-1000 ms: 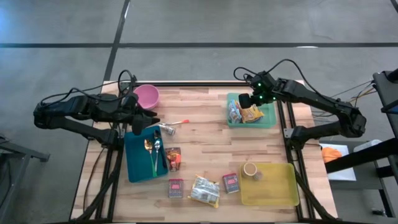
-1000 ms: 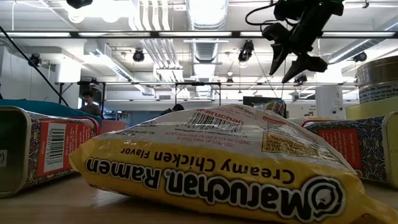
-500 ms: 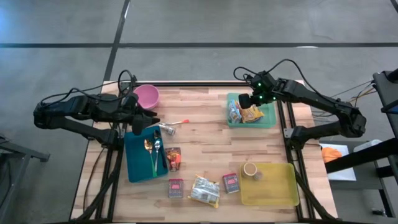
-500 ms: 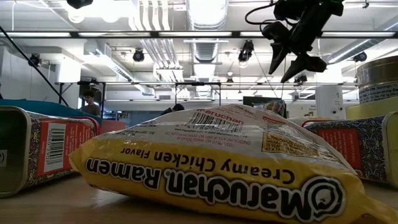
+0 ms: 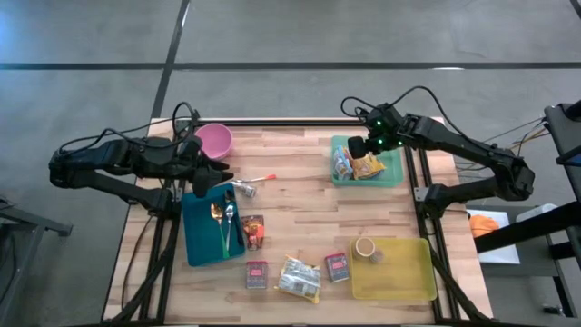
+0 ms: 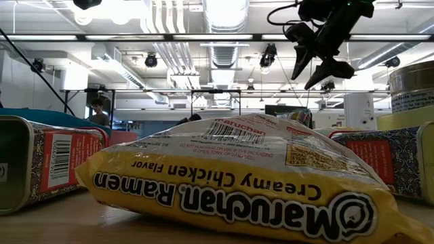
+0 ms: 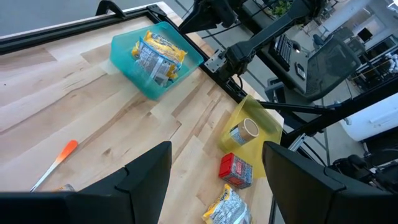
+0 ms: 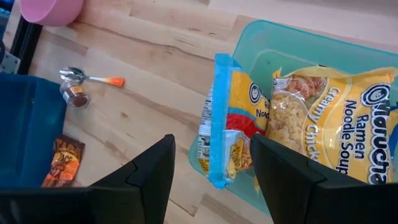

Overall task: Pick & Place Food Item
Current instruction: Put the yellow noodle pack into the green bin

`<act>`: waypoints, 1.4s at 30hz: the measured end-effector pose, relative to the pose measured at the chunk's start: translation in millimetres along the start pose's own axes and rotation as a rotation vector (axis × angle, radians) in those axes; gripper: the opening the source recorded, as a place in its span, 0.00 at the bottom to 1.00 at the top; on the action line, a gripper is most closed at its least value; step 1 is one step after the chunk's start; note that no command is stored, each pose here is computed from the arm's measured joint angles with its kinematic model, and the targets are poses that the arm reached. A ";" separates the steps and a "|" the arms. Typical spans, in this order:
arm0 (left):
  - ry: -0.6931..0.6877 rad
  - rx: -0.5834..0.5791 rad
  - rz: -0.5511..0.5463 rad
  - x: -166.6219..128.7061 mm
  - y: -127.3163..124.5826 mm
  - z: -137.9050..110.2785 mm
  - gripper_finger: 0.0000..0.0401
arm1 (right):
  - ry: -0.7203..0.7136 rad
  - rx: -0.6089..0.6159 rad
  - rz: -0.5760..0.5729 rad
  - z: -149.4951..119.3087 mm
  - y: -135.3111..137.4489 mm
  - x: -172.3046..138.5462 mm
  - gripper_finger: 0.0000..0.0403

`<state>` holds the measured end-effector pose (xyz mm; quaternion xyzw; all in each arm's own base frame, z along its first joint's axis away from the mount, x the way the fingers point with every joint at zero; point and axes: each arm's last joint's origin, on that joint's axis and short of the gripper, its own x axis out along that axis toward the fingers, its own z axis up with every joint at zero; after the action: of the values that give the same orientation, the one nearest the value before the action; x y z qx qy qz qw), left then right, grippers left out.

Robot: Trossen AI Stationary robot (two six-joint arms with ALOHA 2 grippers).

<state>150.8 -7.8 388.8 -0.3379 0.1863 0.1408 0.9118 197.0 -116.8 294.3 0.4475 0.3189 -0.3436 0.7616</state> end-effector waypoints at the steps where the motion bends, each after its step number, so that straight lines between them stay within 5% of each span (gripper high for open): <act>1: 0.000 0.000 0.000 0.0 0.0 0.0 0.64 | 0.001 -0.005 0.002 0.0 0.1 0.0 0.50; 6: -0.001 0.000 0.003 0.3 0.1 0.0 0.64 | -0.004 -0.127 0.136 2.1 10.7 -0.3 0.50; 13: 0.001 0.000 0.006 0.6 0.3 -0.2 0.64 | -0.088 -0.448 0.293 -9.7 43.3 0.4 0.50; 24: 0.063 -0.050 0.071 0.1 6.6 -6.6 0.64 | -0.075 -0.678 0.335 -13.0 85.3 19.6 0.50; 29: 0.145 -0.096 0.146 3.4 12.3 -13.9 0.64 | 0.083 -0.801 0.422 -24.1 109.9 24.3 0.50; 35: 0.212 -0.071 0.202 14.8 13.1 -18.8 0.64 | 0.353 -0.936 0.335 -50.1 130.5 16.6 0.50; 42: 0.260 0.030 0.225 29.7 11.2 -21.6 0.64 | 0.468 -1.007 0.344 -81.6 156.0 1.6 0.50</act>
<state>167.7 -10.1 354.4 -0.3168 0.3415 0.1942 0.8633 309.6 13.0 332.9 0.1396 0.5255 0.0870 0.8347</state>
